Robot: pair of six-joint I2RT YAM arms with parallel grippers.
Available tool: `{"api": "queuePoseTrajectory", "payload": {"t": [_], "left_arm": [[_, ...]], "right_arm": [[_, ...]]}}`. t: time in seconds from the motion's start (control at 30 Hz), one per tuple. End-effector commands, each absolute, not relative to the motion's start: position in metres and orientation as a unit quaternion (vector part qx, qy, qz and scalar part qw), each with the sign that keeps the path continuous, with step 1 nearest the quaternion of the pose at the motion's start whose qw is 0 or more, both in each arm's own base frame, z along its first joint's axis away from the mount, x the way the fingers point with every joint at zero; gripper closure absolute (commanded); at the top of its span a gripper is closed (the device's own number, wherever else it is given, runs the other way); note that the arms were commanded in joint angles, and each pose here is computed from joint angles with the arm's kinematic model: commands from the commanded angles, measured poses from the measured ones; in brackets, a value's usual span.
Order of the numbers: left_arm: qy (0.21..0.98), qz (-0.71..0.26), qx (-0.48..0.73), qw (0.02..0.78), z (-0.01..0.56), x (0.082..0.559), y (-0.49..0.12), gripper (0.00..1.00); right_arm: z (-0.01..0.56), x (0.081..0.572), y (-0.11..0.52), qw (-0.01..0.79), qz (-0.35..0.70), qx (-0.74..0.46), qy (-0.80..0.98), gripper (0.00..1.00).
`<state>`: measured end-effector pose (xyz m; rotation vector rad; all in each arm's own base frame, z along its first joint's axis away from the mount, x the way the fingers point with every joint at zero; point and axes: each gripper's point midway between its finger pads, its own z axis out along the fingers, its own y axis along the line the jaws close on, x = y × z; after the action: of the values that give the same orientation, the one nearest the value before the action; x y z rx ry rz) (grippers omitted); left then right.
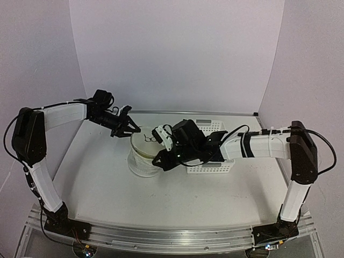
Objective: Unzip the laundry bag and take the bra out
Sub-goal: Unzip the zipper of the laundry bag, then hold the laundry bag at the center of the board.
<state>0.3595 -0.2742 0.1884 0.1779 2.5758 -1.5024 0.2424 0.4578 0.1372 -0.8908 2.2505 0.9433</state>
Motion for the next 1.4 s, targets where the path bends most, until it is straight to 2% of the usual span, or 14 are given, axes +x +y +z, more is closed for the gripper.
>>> {"api": "queuePoseTrajectory", "payload": {"t": [0.0,0.1,0.33,0.73,0.97,1.37], "left_arm": [[0.898,-0.419,0.039,0.129,0.188,0.383,-0.250,0.62],[0.915,-0.380,0.012,0.139,0.183,0.383,-0.233,0.50],[0.934,-0.310,-0.032,0.174,0.189,0.360,-0.198,0.31],[0.900,-0.414,-0.048,0.129,0.211,0.312,-0.217,0.19],[0.877,-0.468,-0.072,0.081,0.191,0.293,-0.235,0.14],[0.861,-0.487,-0.121,0.080,0.176,0.300,-0.238,0.16]], "right_arm": [[0.159,0.248,0.486,0.273,0.384,-0.323,0.820,1.00],[0.157,0.249,0.490,0.268,0.386,-0.322,0.822,1.00],[0.156,0.254,0.501,0.265,0.391,-0.320,0.821,1.00],[0.166,0.276,0.523,0.284,0.393,-0.291,0.825,1.00],[0.178,0.281,0.542,0.290,0.410,-0.295,0.813,1.00],[0.187,0.278,0.549,0.295,0.417,-0.304,0.804,1.00]]}}
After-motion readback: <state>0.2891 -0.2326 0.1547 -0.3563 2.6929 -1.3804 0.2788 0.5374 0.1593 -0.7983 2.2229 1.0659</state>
